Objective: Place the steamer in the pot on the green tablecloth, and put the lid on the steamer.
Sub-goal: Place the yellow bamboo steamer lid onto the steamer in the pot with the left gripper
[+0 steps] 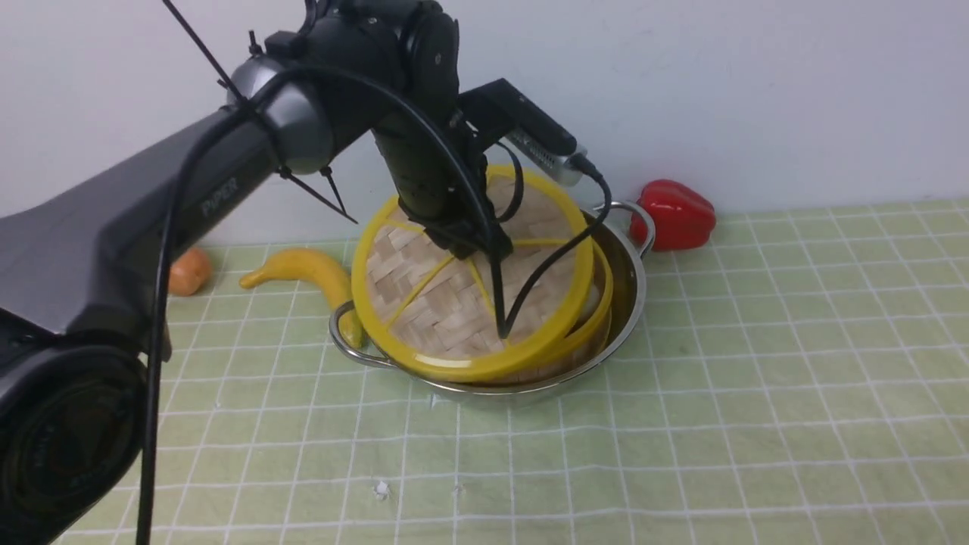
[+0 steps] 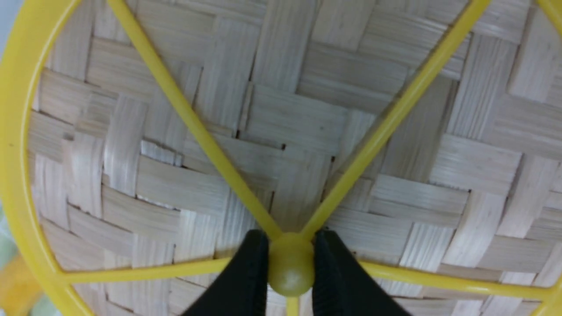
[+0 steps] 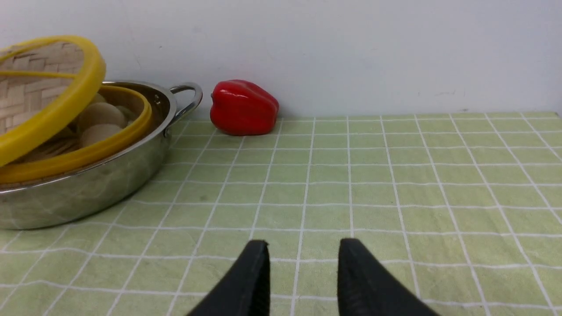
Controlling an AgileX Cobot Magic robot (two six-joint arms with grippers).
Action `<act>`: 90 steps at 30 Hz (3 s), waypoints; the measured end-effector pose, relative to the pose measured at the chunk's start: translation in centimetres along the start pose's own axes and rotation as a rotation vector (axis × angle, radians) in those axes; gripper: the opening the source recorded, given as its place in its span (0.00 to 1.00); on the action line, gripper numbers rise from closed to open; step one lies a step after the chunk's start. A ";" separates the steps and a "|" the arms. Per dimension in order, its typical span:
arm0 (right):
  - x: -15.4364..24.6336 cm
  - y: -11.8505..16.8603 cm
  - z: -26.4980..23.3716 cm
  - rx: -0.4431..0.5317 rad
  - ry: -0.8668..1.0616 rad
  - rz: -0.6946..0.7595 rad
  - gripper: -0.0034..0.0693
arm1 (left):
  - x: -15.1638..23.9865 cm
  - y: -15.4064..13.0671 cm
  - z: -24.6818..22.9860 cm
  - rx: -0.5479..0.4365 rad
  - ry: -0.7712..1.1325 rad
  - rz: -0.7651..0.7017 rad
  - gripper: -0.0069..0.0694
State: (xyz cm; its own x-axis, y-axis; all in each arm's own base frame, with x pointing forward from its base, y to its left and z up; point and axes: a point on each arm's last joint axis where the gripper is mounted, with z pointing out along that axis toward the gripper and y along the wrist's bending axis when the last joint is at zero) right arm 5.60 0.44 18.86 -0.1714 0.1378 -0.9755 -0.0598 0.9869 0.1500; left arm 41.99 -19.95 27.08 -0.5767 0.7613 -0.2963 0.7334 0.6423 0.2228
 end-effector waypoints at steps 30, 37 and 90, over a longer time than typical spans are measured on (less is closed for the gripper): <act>0.0 0.0 0.0 0.000 0.000 0.000 0.38 | -1.3 -0.1 1.9 0.004 -0.113 0.057 0.25; 0.0 0.0 0.0 0.000 0.000 0.000 0.38 | -1.3 -0.2 3.7 0.008 -0.097 0.060 0.25; 0.0 0.0 0.0 0.000 0.000 0.000 0.38 | -2.1 0.7 2.7 0.008 -0.157 -0.035 0.25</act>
State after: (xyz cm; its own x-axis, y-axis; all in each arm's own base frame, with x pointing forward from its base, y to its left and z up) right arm 5.60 0.44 18.86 -0.1714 0.1378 -0.9755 -0.0598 0.9869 0.1500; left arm 44.70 -21.30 25.40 -0.5392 0.7147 -0.4455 0.7171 0.6670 0.2022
